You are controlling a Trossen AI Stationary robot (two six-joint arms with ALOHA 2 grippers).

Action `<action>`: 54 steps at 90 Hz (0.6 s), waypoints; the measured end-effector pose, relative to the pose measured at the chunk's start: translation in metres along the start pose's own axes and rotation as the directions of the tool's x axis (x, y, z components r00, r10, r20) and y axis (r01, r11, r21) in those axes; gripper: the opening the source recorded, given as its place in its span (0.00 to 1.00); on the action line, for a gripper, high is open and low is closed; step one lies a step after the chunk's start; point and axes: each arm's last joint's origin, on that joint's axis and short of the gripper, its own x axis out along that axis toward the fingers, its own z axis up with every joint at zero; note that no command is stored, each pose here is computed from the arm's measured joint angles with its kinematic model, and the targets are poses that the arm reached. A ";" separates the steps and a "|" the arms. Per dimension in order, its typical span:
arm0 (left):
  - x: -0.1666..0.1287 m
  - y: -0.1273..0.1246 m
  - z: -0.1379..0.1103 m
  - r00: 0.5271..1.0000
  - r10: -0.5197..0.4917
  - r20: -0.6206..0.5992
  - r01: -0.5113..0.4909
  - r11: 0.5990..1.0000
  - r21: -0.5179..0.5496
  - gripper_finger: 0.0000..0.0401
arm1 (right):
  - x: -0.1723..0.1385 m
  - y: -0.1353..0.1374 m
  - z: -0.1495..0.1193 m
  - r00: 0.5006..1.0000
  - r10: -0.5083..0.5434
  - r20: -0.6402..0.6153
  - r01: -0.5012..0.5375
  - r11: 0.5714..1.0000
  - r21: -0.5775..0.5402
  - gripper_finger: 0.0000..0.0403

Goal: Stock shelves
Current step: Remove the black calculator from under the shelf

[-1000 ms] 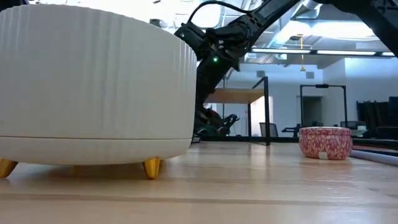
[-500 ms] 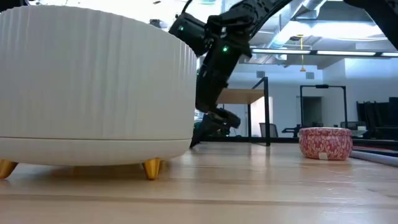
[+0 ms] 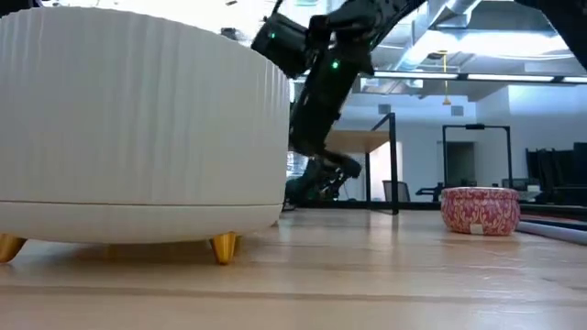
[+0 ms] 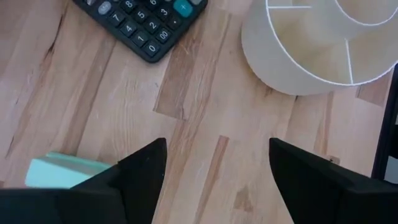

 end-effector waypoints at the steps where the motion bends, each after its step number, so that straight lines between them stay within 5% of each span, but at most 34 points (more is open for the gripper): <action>1: 0.000 0.000 0.000 1.000 0.000 -0.001 0.000 1.000 0.001 0.64 | 0.000 0.000 0.002 1.000 0.003 0.001 -0.003 1.000 0.000 0.66; 32: 0.000 0.000 0.000 1.000 -0.001 -0.003 0.001 1.000 0.002 0.64 | 0.017 -0.014 0.042 0.980 0.153 -0.125 -0.159 0.986 -0.041 0.63; 54: 0.000 0.000 0.000 1.000 0.000 -0.004 0.000 1.000 0.002 0.64 | 0.031 -0.016 0.041 0.939 0.239 -0.245 -0.259 0.965 -0.051 0.38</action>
